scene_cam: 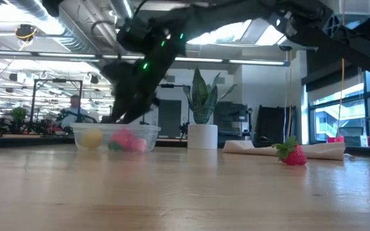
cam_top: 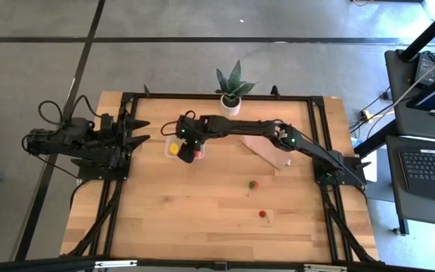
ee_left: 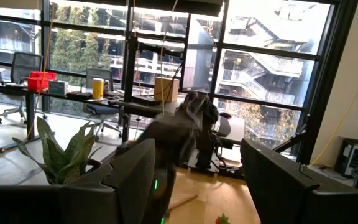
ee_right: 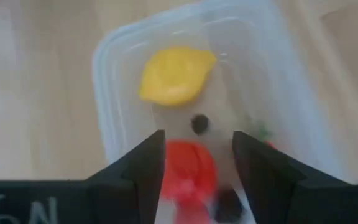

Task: Pick and placing Produce into tupperware
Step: Put the red strawberry into the transparent container

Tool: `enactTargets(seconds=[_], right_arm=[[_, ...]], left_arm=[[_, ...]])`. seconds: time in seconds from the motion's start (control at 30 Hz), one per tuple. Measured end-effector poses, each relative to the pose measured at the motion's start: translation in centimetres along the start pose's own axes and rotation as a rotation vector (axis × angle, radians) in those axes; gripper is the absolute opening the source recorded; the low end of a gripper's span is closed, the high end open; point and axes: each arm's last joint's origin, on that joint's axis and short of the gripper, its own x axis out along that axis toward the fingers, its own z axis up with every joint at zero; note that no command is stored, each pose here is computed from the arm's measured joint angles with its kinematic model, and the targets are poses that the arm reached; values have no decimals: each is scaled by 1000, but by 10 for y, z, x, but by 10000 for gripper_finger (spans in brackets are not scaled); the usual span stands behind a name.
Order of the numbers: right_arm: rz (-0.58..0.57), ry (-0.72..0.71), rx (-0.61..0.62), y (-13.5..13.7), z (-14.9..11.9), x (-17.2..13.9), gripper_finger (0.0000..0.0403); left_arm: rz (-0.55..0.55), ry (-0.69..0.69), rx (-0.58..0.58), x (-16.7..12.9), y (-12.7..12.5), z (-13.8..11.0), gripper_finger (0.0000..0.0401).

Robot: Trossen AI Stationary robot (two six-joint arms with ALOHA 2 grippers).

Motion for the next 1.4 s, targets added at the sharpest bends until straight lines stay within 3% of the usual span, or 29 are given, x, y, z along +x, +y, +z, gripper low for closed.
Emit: enactTargets(seconds=[0.27, 0.43, 0.57, 0.7, 0.87, 1.07, 1.4], right_arm=[[-17, 53, -217, 15, 8, -121, 212], [7, 127, -336, 40, -8, -188, 229], [-36, 256, -384, 59, -30, -213, 235], [-60, 357, -367, 78, -49, -223, 236], [-46, 434, -436, 103, -74, -214, 236], [-75, 516, -388, 118, -116, -200, 240], [-90, 431, -195, 106, -188, -177, 330]], left_arm=[[4, 30, 10, 0, 0, -3, 229], [6, 53, 18, 0, 1, -5, 229], [6, 53, 18, 0, 1, -5, 229], [8, 68, 23, 0, 1, -7, 229], [12, 109, 36, -1, 1, -11, 229], [11, 136, 44, -1, 2, -14, 229], [12, 142, 48, -1, 2, -14, 229]])
